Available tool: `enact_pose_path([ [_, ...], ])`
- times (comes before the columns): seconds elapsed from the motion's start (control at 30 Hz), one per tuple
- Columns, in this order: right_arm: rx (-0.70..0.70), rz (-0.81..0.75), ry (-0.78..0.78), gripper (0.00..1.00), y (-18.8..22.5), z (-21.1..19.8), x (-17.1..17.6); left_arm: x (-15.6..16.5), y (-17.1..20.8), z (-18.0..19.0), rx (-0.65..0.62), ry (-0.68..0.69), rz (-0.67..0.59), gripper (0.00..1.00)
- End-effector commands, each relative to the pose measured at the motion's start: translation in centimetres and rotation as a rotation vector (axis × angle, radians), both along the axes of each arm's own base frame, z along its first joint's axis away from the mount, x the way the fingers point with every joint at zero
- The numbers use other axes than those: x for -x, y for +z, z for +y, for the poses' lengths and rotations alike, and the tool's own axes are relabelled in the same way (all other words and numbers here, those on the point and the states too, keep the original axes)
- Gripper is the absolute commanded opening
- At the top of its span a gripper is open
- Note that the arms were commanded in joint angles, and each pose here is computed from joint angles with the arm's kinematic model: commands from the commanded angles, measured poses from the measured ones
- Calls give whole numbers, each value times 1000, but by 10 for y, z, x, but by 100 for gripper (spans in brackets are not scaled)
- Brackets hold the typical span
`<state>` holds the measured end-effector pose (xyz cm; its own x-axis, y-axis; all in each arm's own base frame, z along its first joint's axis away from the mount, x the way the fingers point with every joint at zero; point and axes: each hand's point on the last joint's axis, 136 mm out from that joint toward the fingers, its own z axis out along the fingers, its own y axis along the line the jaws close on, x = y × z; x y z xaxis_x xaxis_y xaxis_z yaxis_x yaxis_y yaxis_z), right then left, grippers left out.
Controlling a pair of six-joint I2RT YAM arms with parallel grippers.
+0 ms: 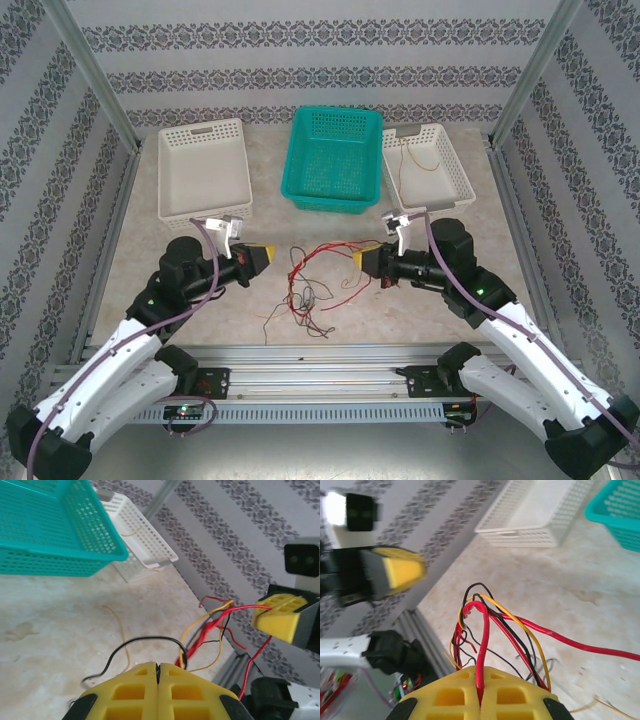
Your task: Untangle the cables
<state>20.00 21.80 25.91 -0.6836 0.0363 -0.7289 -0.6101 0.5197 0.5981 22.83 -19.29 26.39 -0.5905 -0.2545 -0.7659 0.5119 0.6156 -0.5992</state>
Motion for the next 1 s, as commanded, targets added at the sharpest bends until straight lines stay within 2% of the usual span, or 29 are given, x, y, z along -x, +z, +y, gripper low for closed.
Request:
enact_pose_path([
  [0.0,-18,26,-55,0,-7,-7,-8,0,-8,17,-78,68,40,0],
  [0.1,-77,23,15,0,1,2,0,1,-5,8,-57,19,49,0],
  [0.13,-94,13,45,0,6,6,4,0,-6,5,-54,6,58,4],
  [0.23,-116,-15,94,0,16,11,12,-1,-6,-5,-24,-43,77,47],
  [0.27,-116,-20,101,0,17,11,13,-1,-7,-9,-17,-57,88,57],
  [0.33,-106,-24,95,0,19,11,12,-1,-9,-16,-7,-95,121,68],
  [0.4,-99,-25,94,0,19,11,12,-1,-15,-23,-20,-127,183,72],
  [0.53,-101,-25,80,0,20,12,8,12,-31,-37,-70,-217,266,74],
  [0.67,-114,-33,74,0,24,12,6,24,-49,-37,-138,-246,295,71],
  [0.83,-126,-39,87,0,29,16,7,35,-65,-46,-169,-286,316,58],
  [0.97,-129,-42,105,0,32,19,10,35,-76,-48,-203,-274,327,53],
])
